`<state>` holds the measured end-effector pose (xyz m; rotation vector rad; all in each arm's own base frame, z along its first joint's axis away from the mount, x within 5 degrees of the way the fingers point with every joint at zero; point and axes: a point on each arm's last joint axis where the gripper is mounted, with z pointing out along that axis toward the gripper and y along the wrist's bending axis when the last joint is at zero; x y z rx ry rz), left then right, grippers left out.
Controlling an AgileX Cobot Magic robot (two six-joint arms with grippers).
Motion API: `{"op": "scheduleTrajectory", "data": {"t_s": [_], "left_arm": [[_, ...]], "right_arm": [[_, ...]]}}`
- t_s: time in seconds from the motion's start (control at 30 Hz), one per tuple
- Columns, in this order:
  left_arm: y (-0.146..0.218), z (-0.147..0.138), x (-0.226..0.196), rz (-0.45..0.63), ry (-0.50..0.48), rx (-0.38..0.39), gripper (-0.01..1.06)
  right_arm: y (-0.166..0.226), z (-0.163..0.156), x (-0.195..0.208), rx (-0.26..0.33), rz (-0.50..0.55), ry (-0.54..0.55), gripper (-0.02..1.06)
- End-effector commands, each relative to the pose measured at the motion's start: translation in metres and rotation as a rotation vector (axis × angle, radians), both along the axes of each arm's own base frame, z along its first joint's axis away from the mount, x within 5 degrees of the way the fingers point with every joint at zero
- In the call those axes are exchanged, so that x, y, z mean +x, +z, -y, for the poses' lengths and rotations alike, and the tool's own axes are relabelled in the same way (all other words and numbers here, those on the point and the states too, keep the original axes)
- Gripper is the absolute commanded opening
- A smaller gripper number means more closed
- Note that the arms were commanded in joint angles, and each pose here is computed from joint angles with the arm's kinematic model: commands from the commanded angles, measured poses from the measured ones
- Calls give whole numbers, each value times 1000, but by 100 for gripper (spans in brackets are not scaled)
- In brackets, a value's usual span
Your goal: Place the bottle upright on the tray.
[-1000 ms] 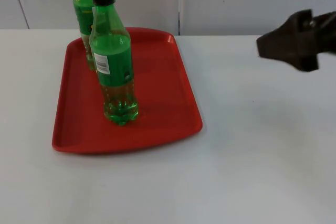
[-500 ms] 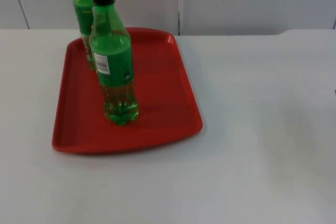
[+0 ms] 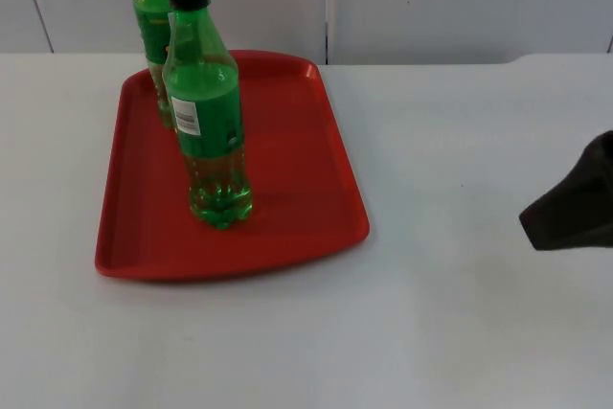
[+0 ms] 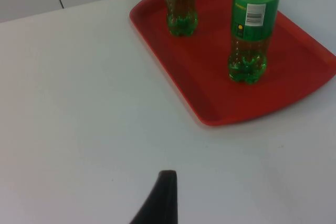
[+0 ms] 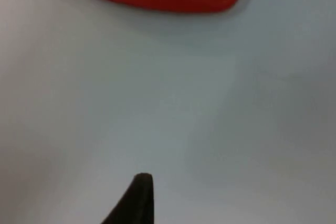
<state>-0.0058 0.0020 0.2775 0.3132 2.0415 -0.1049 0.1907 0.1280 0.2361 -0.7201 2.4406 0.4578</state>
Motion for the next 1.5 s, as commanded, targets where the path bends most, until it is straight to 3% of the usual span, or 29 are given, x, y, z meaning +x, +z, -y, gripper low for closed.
{"op": "scheduleTrajectory", "data": {"t_s": [0.0, 0.17, 0.5, 0.83, 1.2, 1.47], "left_arm": [[-1, 0, 0, 3, 7, -2, 88], [-1, 0, 0, 3, 7, -2, 88], [-1, 0, 0, 3, 7, -2, 88], [-1, 0, 0, 3, 7, -2, 88], [-1, 0, 0, 3, 7, -2, 88], [-1, 0, 0, 3, 7, -2, 88]], "right_arm": [[8, 0, -4, 30, 40, 32, 105], [29, 12, -21, 83, 175, 21, 105], [55, 37, -68, 160, 341, 44, 105], [71, 63, -114, 111, 458, 129, 105], [74, 93, -150, 113, 503, 16, 105], [73, 109, -180, 179, 559, -11, 105]]}}
